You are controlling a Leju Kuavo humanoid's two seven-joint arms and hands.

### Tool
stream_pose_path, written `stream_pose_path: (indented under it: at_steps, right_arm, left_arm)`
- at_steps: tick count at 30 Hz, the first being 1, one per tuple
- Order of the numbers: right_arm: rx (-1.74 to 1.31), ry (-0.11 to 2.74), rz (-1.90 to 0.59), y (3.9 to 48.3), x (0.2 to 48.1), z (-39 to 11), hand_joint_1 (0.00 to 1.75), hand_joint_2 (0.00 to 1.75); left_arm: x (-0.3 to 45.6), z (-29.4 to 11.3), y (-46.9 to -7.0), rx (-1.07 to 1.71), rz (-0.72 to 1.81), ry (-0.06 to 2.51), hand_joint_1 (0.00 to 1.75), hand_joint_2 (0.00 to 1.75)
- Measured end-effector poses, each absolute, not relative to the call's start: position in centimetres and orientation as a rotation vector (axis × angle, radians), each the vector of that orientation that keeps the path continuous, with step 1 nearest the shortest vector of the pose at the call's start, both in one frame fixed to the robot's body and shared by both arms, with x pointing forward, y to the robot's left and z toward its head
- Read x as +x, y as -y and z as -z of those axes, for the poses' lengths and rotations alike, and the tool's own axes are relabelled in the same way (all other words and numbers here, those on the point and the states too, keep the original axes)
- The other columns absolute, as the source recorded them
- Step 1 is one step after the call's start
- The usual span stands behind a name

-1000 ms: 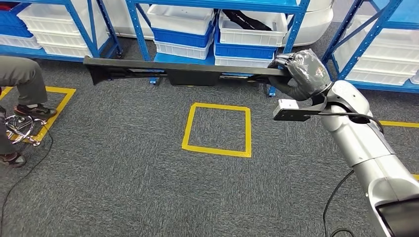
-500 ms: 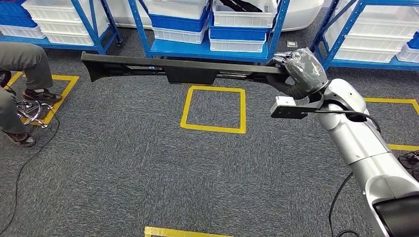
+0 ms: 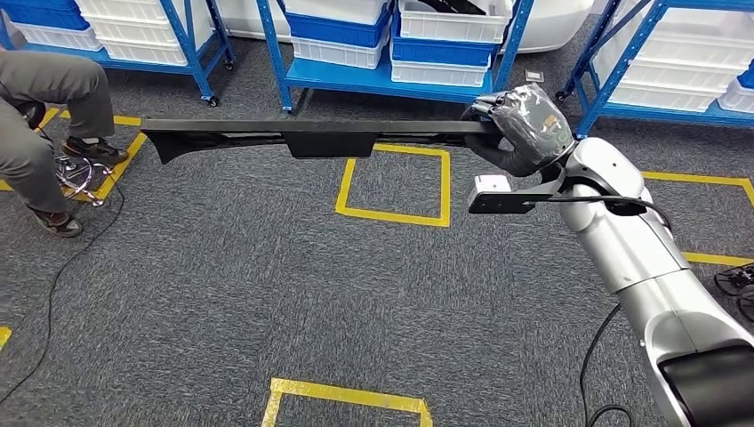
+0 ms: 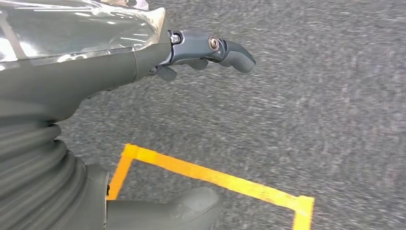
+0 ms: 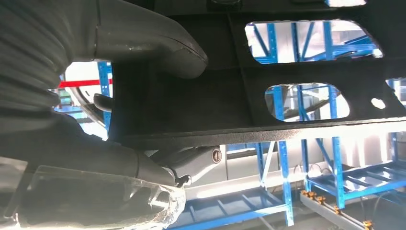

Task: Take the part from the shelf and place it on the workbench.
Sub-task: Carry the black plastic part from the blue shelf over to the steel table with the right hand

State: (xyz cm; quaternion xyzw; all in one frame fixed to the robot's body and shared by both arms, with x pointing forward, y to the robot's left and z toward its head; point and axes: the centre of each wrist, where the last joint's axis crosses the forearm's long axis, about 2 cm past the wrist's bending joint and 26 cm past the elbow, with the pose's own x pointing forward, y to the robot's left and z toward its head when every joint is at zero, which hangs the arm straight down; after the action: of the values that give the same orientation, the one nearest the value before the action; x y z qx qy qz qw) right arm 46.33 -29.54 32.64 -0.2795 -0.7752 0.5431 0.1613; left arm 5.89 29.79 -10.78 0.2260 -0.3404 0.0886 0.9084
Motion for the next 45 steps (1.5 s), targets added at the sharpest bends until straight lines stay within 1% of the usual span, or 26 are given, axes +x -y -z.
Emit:
stream_pose_path:
  at_steps: [9,23,30,45]
  right_arm:
    - [-0.807,2.22,-1.565,28.7,46.5,-33.0,1.75,1.75]
    - [-0.83,2.206,-1.573,28.9,46.6,-33.0,1.75,1.75]
    - [-0.835,2.171,-1.601,28.8,46.4,-31.9,1.75,1.75]
    - [-0.776,2.234,-1.629,23.0,46.2,-31.9,1.75,1.75]
  left_arm:
    - [5.4,10.8,-29.8,0.472,-0.183,0.695,0.0,1.75]
    - [5.5,10.8,-30.0,0.473,-0.177,0.698,0.0,1.75]
    - [5.4,10.8,-30.0,0.473,-0.185,0.689,0.0,1.75]
    - [5.4,10.8,-30.3,0.503,-0.215,0.644,0.0,1.75]
